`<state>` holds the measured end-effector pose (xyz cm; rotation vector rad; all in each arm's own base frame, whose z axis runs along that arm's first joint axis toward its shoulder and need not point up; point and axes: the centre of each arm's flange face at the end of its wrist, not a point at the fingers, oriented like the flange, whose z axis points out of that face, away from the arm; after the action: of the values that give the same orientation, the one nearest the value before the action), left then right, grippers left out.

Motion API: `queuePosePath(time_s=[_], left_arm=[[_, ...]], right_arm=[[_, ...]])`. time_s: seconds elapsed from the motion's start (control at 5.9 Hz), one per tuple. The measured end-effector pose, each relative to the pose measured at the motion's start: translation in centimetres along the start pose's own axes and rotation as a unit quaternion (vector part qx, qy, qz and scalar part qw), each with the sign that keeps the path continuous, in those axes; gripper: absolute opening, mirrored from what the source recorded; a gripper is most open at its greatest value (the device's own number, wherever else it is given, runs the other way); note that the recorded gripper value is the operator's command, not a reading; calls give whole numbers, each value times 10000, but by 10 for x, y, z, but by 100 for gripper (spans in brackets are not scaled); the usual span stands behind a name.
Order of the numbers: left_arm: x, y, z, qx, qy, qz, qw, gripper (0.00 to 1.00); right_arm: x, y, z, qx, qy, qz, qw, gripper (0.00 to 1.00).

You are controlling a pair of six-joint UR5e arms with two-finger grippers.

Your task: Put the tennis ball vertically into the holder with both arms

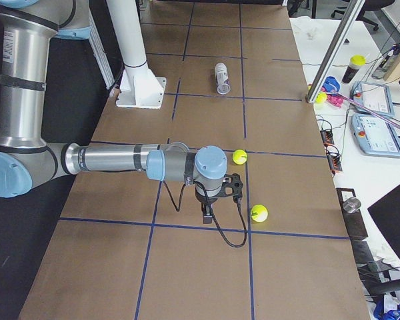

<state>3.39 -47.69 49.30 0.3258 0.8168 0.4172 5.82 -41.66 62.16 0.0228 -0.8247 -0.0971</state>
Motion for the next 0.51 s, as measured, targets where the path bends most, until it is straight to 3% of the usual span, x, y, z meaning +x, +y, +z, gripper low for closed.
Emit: queuePosePath(time_s=[0.51], left_arm=[[157, -111, 38, 296, 658, 1112, 9912, 99]], right_arm=[[-4, -3, -3, 40, 1, -49, 10000, 100]])
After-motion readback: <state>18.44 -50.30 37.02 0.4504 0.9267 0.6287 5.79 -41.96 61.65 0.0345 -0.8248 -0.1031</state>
